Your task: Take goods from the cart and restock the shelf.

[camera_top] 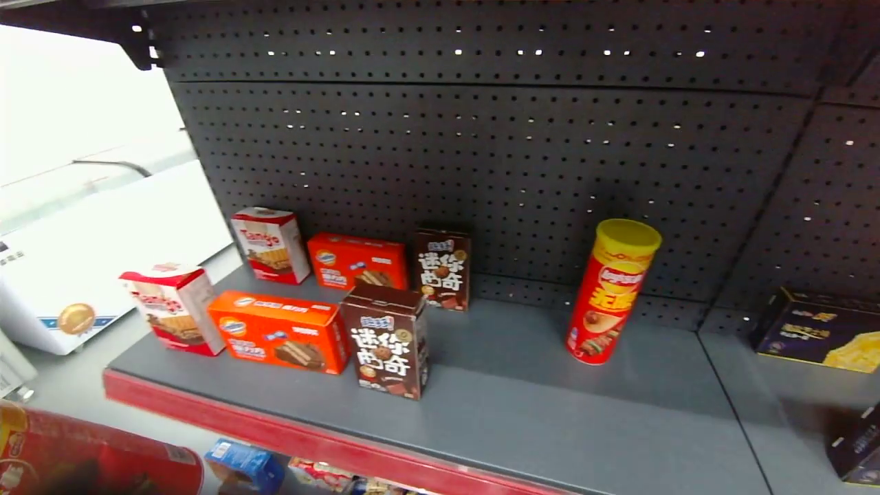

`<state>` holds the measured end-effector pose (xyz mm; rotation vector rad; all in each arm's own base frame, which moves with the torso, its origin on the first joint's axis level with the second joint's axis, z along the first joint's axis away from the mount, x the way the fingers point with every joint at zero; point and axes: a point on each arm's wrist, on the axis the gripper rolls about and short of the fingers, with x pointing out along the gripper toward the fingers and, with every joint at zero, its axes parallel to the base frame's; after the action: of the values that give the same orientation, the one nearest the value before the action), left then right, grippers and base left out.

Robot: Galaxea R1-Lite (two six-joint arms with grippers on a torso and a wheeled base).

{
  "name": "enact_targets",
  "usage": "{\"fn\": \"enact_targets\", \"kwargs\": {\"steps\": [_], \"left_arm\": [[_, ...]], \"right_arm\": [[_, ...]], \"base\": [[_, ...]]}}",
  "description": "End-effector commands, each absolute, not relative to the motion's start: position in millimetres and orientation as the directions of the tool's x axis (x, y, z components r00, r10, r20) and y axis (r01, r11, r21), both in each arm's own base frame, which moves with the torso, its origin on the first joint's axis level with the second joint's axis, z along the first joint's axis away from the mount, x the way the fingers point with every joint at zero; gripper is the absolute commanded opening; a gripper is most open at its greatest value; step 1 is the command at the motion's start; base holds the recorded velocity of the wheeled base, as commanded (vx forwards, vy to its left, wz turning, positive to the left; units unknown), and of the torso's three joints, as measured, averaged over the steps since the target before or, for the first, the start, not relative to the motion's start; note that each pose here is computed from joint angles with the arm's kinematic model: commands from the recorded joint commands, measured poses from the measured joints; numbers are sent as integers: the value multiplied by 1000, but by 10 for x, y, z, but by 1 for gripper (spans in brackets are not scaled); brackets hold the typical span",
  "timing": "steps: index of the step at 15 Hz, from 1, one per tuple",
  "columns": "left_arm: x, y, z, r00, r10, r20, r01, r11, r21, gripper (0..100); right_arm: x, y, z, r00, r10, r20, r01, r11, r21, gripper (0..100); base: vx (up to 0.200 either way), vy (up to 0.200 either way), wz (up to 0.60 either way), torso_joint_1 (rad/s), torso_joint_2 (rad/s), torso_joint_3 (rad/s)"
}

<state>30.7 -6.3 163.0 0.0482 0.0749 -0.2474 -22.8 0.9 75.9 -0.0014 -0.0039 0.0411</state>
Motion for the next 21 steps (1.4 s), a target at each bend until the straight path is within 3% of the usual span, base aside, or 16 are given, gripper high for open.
{"fn": "enact_targets", "kwargs": {"steps": [1, 16, 21], "left_arm": [[314, -63, 1626, 966, -243, -85, 247, 968, 39, 0], [314, -63, 1635, 967, -240, -82, 242, 970, 24, 0], [244, -44, 1808, 983, -186, 6, 186, 982, 44, 0]], "right_arm": [[-227, 9, 760, 999, 41, 3, -41, 999, -2, 100], [-227, 9, 760, 999, 41, 3, -41, 999, -2, 100], [-226, 8, 760, 1000, 31, -3, -31, 998, -46, 100]], "base": [[0, 0, -600, 2, 2, 2], [0, 0, -120, 0, 0, 1], [0, 0, 0, 0, 0, 0]]}}
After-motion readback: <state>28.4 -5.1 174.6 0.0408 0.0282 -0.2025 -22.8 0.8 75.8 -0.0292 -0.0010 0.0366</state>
